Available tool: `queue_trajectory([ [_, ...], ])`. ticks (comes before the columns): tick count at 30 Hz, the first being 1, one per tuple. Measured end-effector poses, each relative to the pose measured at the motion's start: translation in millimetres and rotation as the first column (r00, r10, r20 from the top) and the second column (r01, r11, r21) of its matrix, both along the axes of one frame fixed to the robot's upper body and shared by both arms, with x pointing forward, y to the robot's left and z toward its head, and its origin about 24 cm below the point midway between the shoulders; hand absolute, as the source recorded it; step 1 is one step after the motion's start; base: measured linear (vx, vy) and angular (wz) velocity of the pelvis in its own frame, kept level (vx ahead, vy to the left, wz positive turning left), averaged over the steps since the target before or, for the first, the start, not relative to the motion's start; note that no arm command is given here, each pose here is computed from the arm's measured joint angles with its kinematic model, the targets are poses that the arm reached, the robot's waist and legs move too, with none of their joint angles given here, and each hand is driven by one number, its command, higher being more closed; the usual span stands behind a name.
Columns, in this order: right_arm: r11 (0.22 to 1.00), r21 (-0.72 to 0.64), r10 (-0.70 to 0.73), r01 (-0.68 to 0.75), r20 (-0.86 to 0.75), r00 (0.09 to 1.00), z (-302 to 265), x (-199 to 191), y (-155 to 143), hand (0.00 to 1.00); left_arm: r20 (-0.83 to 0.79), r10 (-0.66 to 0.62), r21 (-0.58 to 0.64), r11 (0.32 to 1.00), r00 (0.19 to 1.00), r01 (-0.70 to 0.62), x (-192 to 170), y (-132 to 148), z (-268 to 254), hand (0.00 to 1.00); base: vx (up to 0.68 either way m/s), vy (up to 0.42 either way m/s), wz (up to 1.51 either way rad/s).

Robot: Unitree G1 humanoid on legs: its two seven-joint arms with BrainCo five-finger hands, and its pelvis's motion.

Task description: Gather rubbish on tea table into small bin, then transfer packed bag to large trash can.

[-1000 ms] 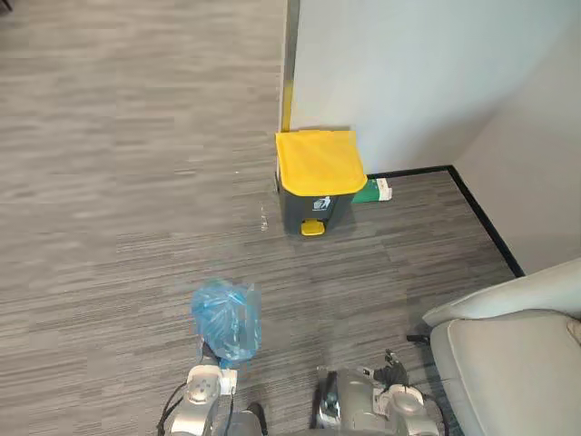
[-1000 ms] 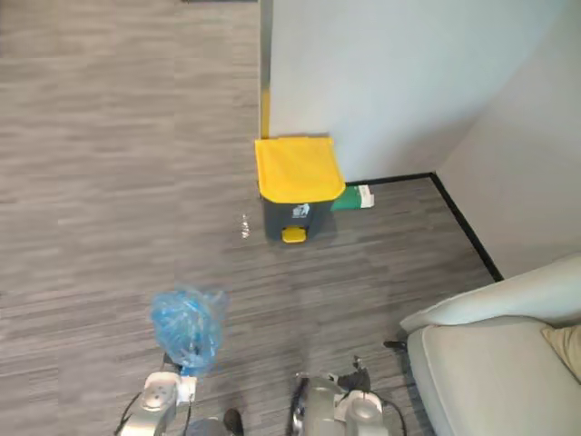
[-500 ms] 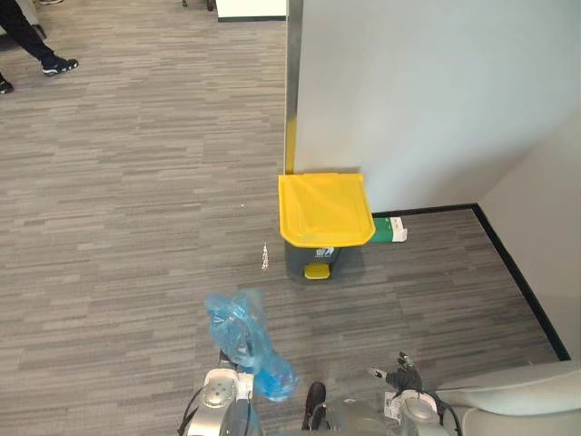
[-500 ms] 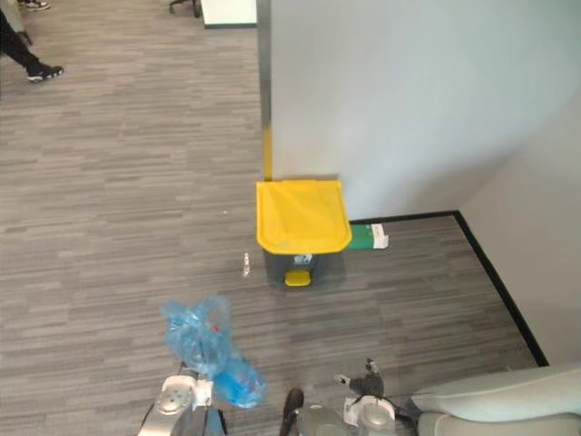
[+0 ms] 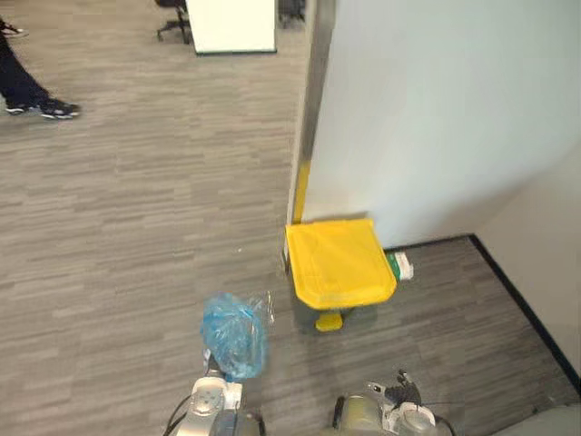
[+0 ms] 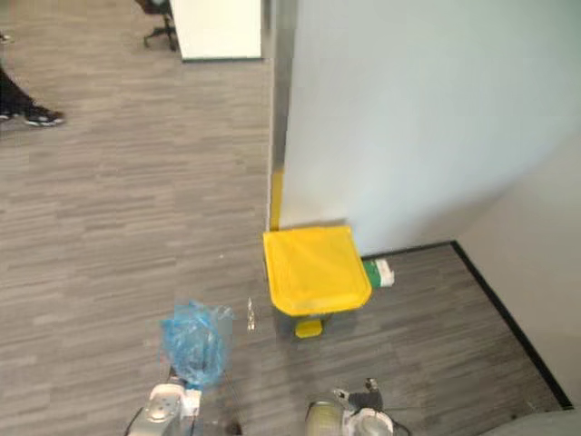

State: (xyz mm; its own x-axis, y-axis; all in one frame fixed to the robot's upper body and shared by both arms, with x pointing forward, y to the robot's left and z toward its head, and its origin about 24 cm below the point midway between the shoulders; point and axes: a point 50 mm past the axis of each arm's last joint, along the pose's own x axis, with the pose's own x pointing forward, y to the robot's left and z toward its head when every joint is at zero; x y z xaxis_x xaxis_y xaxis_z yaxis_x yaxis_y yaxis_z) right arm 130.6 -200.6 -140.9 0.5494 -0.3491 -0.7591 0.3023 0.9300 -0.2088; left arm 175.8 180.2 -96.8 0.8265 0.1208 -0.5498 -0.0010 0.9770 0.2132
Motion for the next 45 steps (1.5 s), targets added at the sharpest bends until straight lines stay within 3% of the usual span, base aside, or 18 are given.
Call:
queue_trajectory([
  [8,1.0,-0.001,0.007,-0.007,0.037,0.999,6,26,-2,0.0,0.031,0.0,0.013,1.0,1.0,-0.001,16,4,5,1.0,0.46,-0.078,0.19],
  [19,0.998,-0.004,-0.068,0.068,-0.013,0.998,2,3,-19,0.0,0.01,-0.025,-0.039,0.999,1.0,0.026,21,-17,0,1.0,0.16,0.025,0.0],
  [24,0.995,0.025,-0.094,0.093,0.011,0.996,2,5,-9,0.0,0.055,-0.014,-0.036,0.999,0.998,0.016,23,-13,8,1.0,0.02,0.121,0.0],
  [27,0.995,0.089,-0.045,0.042,0.033,0.998,2,13,10,0.0,0.046,0.0,0.015,1.0,0.999,-0.001,20,6,8,1.0,-0.03,0.133,-0.03],
  [32,0.985,0.119,0.094,-0.121,0.209,0.973,28,65,30,0.0,0.115,-0.019,0.007,1.0,0.993,0.019,34,2,21,1.0,-0.02,0.04,0.1],
  [35,0.976,0.069,0.165,-0.207,0.388,0.907,67,116,34,0.0,0.184,-0.019,-0.017,1.0,0.983,0.023,45,-4,34,1.0,-0.04,-0.018,0.16],
  [38,0.977,-0.025,0.187,-0.211,0.568,0.801,117,164,27,0.0,0.257,-0.019,-0.026,0.999,0.966,0.026,52,-6,47,1.0,-0.07,-0.036,0.13],
  [45,0.976,-0.19,0.207,-0.105,0.666,0.717,176,203,-10,0.0,0.326,-0.014,-0.062,0.997,0.945,0.037,57,-10,59,1.0,-0.09,-0.035,-0.01],
])
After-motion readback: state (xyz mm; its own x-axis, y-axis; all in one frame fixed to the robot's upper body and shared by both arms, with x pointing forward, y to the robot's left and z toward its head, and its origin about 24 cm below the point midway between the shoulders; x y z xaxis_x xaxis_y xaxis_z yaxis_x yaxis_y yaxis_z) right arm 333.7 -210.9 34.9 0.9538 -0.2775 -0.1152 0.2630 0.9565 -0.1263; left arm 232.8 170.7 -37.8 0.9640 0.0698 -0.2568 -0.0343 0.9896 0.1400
